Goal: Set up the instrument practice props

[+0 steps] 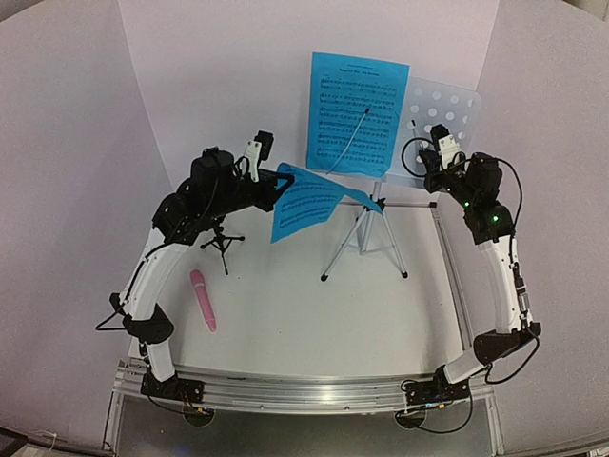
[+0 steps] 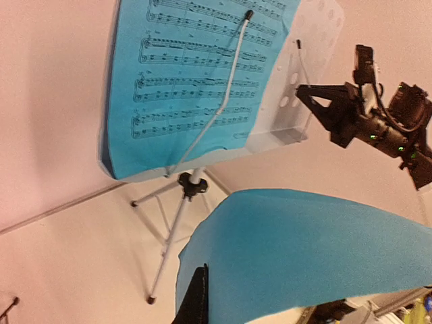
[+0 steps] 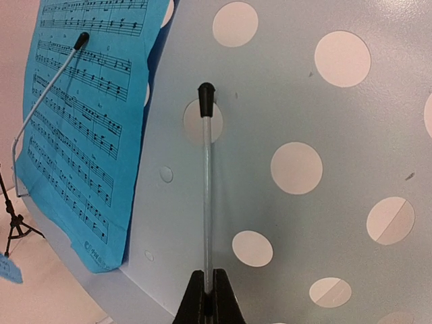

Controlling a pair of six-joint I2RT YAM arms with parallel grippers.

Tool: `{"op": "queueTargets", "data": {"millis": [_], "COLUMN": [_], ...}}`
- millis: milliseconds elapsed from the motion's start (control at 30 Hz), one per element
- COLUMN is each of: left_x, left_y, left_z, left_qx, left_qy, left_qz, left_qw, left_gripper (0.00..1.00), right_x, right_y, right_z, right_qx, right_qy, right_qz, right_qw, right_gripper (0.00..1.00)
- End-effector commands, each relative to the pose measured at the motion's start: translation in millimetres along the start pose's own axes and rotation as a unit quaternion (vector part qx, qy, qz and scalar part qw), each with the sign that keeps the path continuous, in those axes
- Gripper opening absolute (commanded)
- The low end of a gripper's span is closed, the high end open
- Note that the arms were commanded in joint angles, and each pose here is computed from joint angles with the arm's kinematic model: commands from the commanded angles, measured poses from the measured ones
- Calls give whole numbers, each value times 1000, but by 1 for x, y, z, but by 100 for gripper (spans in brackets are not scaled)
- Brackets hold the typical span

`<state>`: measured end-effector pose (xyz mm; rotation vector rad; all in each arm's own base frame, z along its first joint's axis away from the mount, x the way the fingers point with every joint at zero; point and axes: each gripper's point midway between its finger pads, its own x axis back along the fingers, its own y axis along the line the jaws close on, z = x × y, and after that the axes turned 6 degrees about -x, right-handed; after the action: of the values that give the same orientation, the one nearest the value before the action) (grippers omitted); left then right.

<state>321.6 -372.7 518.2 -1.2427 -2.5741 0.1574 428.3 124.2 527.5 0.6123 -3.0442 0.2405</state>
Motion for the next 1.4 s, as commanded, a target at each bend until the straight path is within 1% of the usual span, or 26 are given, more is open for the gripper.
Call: {"op": "queueTargets", "data": {"millis": [0, 33, 67, 133, 233, 400, 600, 833, 1000, 1067, 1133, 1367], "left_x": [19, 17, 16, 11, 6, 3, -2, -6, 2, 4, 5, 12], "left_y": [-18, -17, -16, -11, 0, -1, 6, 21, 24, 21, 14, -28], "left_z": [-11, -9, -7, 1, 11, 11, 30, 57, 83, 93, 95, 81], "left_qx": [111, 123, 120, 121, 139, 150, 153, 125, 108, 109, 106, 79], "left_qy": [13, 18, 22, 33, 47, 46, 74, 119, 172, 190, 195, 174], "left_qz": [136, 142, 143, 125, 96, 101, 85, 45, 33, 42, 57, 176], "left_qw": [984, 982, 982, 984, 984, 982, 982, 984, 979, 975, 973, 966], "left_gripper": [0, 0, 0, 0, 0, 0, 0, 0, 0, 0, 0, 0], "right_x": [-5, -5, -5, -4, -3, -4, -5, -7, -8, -7, -8, -7], "right_y": [14, 14, 13, 14, 13, 13, 13, 14, 14, 14, 14, 14], "right_z": [5, 4, 4, 3, 2, 3, 4, 4, 4, 5, 6, 3], "right_qx": [-15, -14, -14, -13, -13, -16, -17, -16, -16, -15, -15, -14], "right_qy": [6, 6, 6, 5, 3, 4, 6, 6, 6, 6, 8, 5], "right_qz": [-35, -35, -35, -35, -34, -34, -35, -37, -38, -38, -37, -36], "right_qw": [999, 999, 999, 999, 999, 999, 999, 999, 999, 999, 999, 999], "right_gripper": [0, 0, 0, 0, 0, 0, 0, 0, 0, 0, 0, 0]}}
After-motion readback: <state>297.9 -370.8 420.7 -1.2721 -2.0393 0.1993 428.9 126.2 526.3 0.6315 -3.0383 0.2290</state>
